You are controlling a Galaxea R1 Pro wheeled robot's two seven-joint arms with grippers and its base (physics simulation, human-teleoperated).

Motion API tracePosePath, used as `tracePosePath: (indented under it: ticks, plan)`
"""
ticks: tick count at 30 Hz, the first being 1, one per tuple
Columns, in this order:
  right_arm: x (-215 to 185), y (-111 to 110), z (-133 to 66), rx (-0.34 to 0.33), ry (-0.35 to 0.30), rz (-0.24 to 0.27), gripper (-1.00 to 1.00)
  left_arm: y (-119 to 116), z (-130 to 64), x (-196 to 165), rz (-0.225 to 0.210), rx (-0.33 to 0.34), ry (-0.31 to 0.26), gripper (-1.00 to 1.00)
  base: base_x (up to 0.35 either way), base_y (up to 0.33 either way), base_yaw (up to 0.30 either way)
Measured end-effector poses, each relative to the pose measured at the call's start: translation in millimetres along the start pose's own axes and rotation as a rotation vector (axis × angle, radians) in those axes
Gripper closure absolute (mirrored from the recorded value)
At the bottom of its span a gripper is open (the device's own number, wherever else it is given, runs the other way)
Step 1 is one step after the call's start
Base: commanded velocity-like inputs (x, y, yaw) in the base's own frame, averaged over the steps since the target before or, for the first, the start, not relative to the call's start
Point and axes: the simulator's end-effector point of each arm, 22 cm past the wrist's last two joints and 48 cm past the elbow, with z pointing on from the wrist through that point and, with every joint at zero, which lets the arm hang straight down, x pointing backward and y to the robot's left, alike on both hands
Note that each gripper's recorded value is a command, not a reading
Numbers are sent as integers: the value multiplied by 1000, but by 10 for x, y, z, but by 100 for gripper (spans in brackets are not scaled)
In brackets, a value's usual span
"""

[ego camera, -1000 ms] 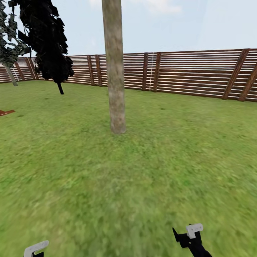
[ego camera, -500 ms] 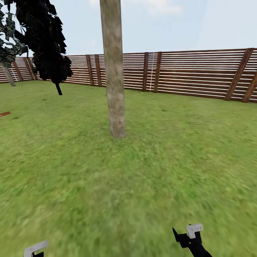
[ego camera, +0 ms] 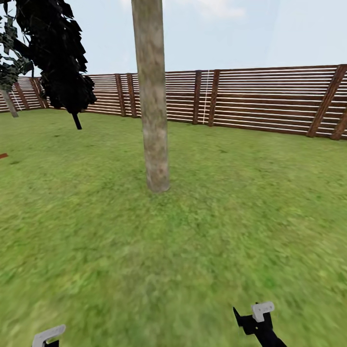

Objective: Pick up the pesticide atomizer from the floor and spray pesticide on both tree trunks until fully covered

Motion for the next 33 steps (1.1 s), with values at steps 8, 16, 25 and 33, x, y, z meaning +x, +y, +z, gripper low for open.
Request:
tracePosePath:
  ticks: [8,16,25,33]
  plan:
    - [0,10,1,-1,0,1,-100,0,0,0,0,0,0,100,341,0,0]
    - [-1,11,1,-1,0,1,-100,0,0,1,0,0,0,100,341,0,0]
    - [-1,11,1,-1,0,1,-100,0,0,0,0,0,0,100,341,0,0]
    - [-3,10,2,-1,-1,1,-100,0,0,0,0,0,0,100,341,0,0]
